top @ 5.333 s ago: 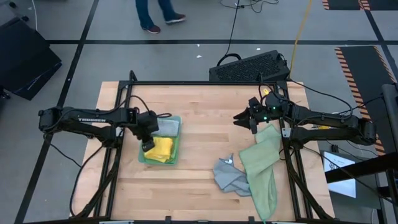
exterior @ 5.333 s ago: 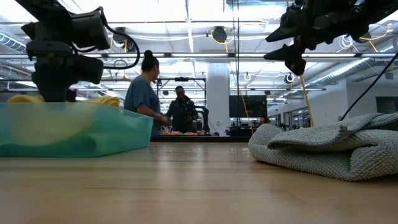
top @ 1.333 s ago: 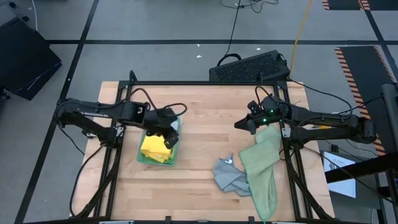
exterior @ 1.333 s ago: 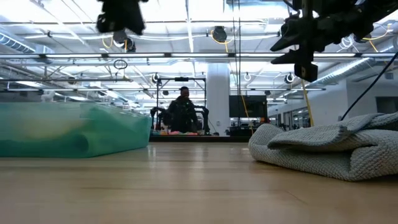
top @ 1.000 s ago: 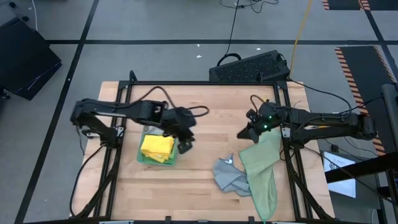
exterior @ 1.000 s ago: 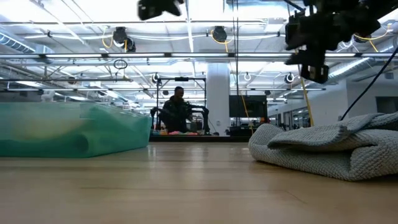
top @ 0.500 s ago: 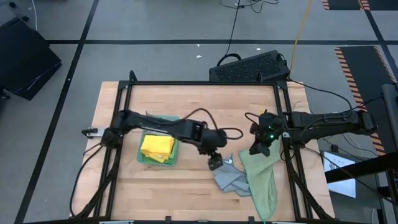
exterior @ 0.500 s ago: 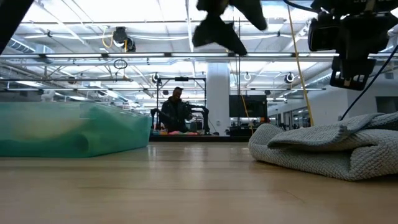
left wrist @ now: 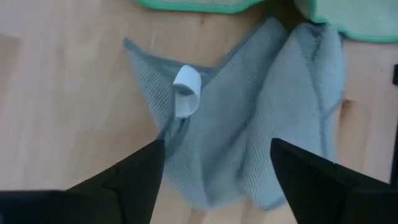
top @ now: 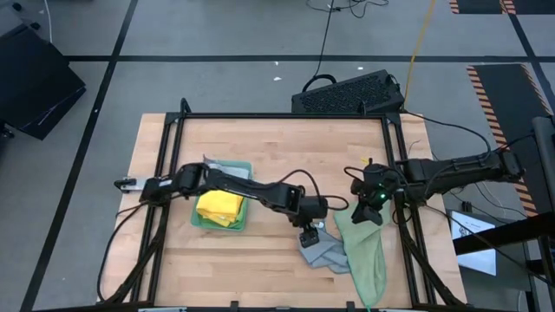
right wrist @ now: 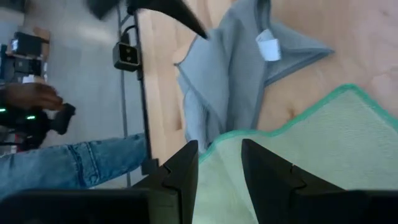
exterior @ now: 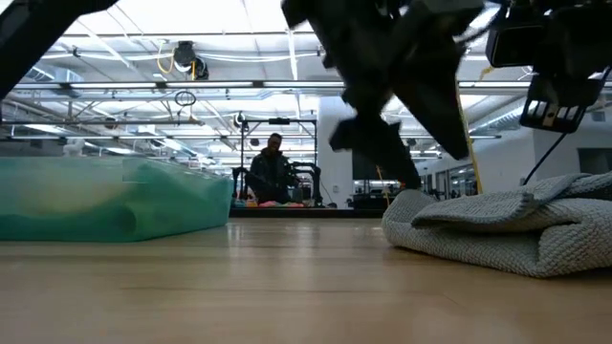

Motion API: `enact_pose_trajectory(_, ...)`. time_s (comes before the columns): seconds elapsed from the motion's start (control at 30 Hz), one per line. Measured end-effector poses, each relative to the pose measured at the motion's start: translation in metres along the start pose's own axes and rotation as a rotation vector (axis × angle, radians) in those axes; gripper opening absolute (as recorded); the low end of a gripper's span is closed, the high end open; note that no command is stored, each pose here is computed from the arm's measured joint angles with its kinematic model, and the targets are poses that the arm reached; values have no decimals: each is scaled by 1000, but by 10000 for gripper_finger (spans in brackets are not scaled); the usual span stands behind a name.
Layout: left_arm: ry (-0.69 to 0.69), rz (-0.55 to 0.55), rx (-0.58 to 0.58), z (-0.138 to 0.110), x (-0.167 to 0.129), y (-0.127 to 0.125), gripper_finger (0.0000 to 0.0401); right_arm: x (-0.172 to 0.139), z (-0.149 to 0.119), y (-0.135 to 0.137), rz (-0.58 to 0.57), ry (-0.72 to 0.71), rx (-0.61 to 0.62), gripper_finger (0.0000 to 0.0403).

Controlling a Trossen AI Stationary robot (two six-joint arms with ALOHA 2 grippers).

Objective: Fold microfiber towels
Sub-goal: Fold the gray microfiber cloth

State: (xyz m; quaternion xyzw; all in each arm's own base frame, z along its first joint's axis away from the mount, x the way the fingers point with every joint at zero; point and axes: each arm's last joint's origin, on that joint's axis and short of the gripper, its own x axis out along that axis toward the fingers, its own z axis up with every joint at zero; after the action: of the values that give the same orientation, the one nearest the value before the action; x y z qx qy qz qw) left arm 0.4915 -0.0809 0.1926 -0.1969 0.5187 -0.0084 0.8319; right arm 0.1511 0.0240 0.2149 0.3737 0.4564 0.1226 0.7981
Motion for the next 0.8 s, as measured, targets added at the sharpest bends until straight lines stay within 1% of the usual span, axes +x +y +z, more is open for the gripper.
enact_pose_trajectory(0.07,11,-56,24,1,13,2,268,0,-2,2,10,6,-13,114)
enact_pose_trajectory(0.13,29,-131,66,0,23,2,228,1,-3,4,16,15,-23,114)
enact_pose_trajectory(0.23,57,-185,72,-4,39,3,146,1,-5,6,24,21,-17,114)
enact_pose_trajectory(0.33,61,-187,25,-3,39,4,46,1,-8,9,33,29,-31,114)
enact_pose_trajectory(0.37,51,-189,8,-1,36,4,24,0,-9,10,35,29,-38,114)
enact_pose_trajectory(0.4,45,-186,-18,0,33,4,15,0,-9,10,25,20,-45,114)
enact_pose_trajectory(0.47,20,-169,-60,3,24,2,14,1,-9,10,-8,-10,-54,114)
enact_pose_trajectory(0.53,-21,-151,-77,7,9,-3,9,1,-9,10,-43,-40,-58,114)
enact_pose_trajectory(0.67,-156,-116,-90,14,-37,-21,4,1,-5,12,-55,-105,-74,114)
enact_pose_trajectory(0.8,-292,-76,-85,18,-86,-34,3,0,0,16,-23,-158,-98,114)
